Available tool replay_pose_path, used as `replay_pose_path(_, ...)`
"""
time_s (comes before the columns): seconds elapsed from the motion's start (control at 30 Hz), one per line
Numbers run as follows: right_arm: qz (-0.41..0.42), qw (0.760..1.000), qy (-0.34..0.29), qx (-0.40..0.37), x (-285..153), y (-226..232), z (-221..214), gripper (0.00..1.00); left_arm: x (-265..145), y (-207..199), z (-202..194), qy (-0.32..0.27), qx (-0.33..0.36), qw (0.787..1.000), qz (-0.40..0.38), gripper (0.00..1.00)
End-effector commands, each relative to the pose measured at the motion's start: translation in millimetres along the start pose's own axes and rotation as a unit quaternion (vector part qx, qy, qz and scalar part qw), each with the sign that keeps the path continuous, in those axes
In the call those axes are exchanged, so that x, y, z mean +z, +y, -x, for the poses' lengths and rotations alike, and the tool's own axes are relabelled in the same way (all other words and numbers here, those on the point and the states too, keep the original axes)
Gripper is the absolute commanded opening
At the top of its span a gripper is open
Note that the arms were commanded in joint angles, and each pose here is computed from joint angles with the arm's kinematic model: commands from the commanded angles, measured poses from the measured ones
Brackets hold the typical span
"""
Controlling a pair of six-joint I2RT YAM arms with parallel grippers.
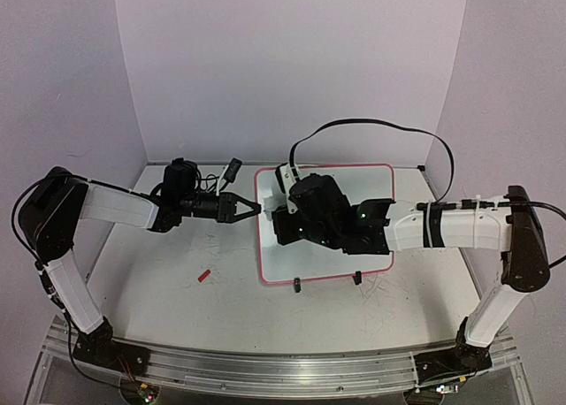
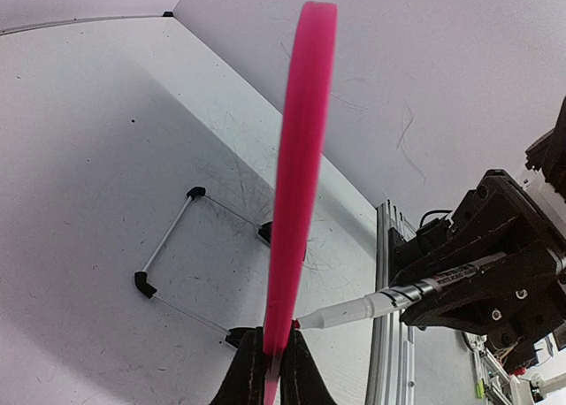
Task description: Write a sentence on the whiteboard
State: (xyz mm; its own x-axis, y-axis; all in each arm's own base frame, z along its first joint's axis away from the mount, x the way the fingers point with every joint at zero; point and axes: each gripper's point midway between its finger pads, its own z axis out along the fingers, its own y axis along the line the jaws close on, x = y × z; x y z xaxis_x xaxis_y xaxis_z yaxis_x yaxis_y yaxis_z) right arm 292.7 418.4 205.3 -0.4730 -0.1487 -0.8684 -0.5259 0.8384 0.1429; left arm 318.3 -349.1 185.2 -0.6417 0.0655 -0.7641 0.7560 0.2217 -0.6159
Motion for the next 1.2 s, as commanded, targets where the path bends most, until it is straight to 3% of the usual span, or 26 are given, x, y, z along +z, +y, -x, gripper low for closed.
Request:
replay_pose_path(0.0,-0.003,1.000,-0.013,0.015,-1.2,1.6,5.0,0.00,-1.3,-13.7,9.6,-0.006,0.010,1.000,-0.024,0.00)
replay_pose_path(1.17,0.005,0.999,0.028,0.025,0.6,12.6,-36.0,0.00,-1.6,-15.8,9.2,-0.004,0.008,1.000,-0.029,0.00)
